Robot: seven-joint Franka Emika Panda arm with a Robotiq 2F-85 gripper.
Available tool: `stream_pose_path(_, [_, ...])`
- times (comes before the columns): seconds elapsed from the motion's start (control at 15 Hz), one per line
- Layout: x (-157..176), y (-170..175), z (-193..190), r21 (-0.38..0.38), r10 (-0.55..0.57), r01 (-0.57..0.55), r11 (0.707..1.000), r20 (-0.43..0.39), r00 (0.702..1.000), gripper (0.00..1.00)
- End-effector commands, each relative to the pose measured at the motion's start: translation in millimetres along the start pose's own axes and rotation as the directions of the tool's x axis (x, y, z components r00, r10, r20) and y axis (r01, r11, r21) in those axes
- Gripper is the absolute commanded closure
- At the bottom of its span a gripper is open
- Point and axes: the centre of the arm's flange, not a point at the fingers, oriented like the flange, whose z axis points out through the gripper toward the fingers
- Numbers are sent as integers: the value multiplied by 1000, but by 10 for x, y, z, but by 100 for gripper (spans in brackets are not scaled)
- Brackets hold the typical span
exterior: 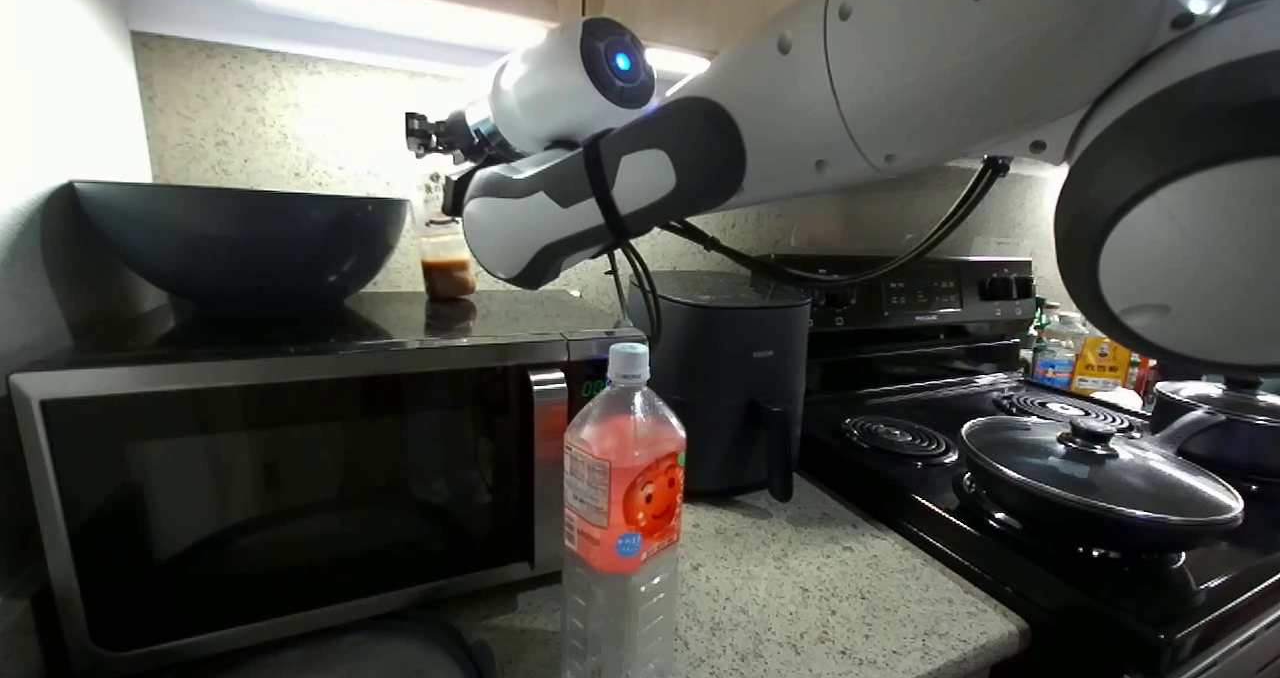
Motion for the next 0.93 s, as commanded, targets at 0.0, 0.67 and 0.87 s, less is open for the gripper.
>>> stream_pose_path(0.0, [46, 6, 78, -1, 22, -22, 1000, -3, 1000, 87])
stream_pose_path(0.67, [128, 43, -193, 10, 6, -6, 1000, 23, 1000, 100])
stream_pose_path(0.87, [136, 5, -300, 10, 15, -15, 1000, 43, 999, 74])
